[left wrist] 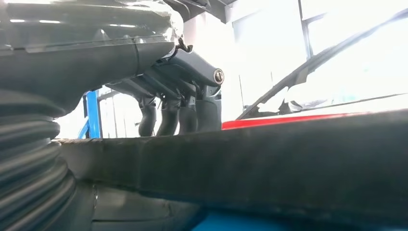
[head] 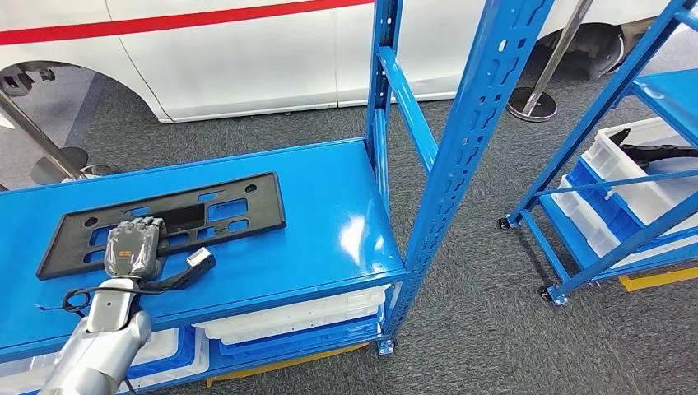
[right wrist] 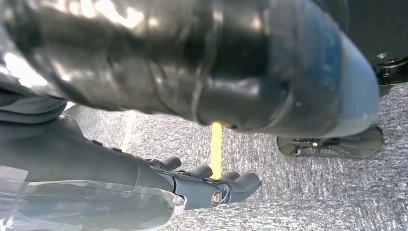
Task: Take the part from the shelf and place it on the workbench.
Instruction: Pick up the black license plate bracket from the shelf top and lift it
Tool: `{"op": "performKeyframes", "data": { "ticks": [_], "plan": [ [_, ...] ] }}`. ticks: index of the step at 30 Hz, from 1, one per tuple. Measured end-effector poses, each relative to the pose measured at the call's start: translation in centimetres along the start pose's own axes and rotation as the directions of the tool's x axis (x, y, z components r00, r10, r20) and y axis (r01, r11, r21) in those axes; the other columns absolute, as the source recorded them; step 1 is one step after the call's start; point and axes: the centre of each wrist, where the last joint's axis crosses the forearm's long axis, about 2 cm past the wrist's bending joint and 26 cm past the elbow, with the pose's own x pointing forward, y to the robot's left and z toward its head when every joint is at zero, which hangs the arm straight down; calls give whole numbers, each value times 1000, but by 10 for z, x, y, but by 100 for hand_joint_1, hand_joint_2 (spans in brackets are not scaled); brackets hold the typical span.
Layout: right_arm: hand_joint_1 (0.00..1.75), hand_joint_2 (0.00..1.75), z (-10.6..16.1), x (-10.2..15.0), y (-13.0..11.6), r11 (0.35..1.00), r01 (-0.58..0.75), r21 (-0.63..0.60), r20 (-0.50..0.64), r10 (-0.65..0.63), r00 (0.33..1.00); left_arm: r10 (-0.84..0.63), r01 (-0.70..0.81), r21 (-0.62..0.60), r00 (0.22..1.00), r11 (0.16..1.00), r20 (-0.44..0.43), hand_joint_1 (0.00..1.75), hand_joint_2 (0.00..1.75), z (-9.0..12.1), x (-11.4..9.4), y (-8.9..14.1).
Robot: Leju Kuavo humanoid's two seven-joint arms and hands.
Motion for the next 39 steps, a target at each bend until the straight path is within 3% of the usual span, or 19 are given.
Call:
{"op": "performKeyframes", "data": {
  "ticks": [39],
  "plan": [
    [0, 0, 0, 0, 0, 1000, 18, 0, 6, -18, 1000, 6, -6, 0, 1000, 1000, 7, 175, 175, 0, 0, 0]
  ]
}}
